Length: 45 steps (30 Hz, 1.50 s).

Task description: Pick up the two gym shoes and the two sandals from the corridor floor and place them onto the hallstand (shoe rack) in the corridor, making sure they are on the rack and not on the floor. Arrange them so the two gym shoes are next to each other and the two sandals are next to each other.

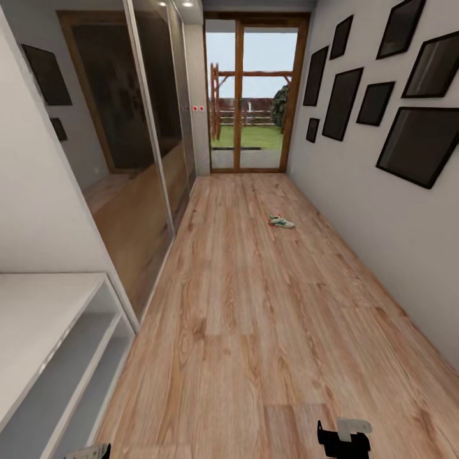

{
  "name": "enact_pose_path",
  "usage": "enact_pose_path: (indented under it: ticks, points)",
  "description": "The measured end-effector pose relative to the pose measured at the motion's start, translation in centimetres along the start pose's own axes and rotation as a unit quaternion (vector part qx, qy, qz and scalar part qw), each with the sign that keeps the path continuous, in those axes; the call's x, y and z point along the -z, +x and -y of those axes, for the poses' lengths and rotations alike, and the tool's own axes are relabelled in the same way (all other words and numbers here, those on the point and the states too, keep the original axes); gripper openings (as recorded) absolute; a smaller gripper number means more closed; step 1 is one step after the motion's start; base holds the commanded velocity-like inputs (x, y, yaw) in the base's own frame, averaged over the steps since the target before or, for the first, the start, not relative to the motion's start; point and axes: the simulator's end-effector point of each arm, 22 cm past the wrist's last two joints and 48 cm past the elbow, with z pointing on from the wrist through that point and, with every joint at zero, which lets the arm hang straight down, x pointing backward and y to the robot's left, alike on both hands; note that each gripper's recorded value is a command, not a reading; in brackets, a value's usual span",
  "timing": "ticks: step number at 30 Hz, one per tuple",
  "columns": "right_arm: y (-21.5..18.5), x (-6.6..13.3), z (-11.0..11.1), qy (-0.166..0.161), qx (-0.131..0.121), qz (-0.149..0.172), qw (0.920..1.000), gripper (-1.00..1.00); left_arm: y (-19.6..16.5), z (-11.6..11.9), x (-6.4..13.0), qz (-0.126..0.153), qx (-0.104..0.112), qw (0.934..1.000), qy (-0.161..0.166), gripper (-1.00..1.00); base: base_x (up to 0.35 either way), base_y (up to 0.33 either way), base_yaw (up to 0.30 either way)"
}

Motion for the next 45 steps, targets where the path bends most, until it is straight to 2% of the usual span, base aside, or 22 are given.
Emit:
enact_pose_path:
  ticks: [45]
  points:
    - [0.00, 0.01, -0.01, 0.001, -0.001, 0.000, 1.0000, 1.00, 0.00, 0.00, 0.00, 0.000, 0.000, 1.0000, 0.000, 1.00, 0.338, 0.000, 0.000]
